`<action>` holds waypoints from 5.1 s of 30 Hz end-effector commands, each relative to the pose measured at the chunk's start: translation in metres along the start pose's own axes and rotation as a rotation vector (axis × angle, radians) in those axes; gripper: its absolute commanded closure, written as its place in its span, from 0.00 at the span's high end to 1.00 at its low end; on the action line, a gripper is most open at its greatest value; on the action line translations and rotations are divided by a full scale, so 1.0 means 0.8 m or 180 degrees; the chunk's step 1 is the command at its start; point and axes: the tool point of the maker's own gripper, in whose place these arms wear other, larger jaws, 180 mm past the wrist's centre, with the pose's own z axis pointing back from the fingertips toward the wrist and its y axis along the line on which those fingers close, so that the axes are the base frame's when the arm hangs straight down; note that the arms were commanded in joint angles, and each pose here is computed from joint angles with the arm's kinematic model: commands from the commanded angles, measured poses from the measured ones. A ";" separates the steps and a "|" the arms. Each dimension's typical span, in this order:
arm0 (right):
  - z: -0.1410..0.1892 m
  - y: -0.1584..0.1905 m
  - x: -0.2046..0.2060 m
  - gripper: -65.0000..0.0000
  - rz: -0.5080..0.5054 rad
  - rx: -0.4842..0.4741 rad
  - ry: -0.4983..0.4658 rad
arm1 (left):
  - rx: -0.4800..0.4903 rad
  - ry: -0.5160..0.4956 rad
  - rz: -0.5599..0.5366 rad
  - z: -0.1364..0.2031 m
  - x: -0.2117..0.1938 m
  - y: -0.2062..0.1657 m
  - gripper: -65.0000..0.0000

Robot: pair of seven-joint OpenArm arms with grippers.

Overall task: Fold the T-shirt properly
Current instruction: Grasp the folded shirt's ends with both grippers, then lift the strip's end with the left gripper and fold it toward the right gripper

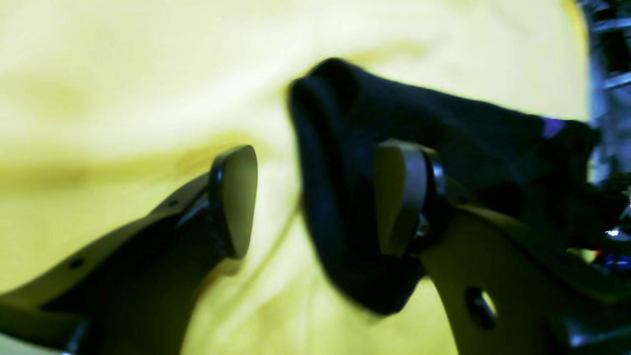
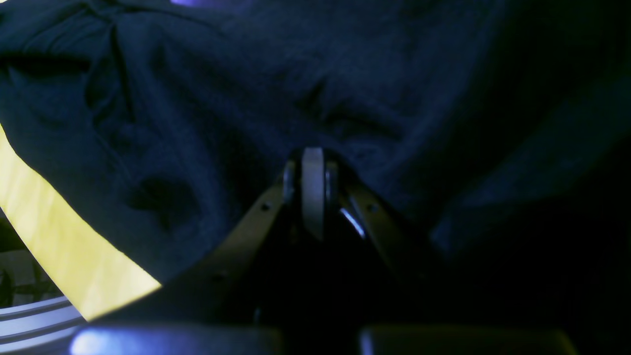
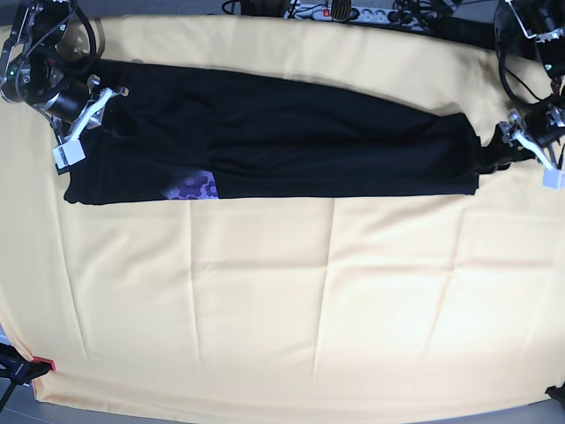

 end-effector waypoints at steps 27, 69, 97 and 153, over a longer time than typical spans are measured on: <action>0.020 0.044 0.059 0.00 0.0332 0.0294 -0.0430 | -0.0087 0.0855 -0.0388 -0.016 -0.034 -0.016 0.00; -0.061 0.061 -0.006 0.00 0.1170 -0.0124 0.0306 | -0.0709 0.0878 -0.1371 0.016 0.040 -0.131 0.00; -0.061 0.062 -0.006 0.00 0.1173 -0.0108 0.0301 | -0.2291 0.0319 -0.0875 -0.067 -0.068 -0.314 0.50; 0.004 -0.033 -0.004 0.68 -0.0746 0.0112 -0.0377 | -0.0849 0.0546 -0.1586 -0.109 -0.095 -0.224 0.00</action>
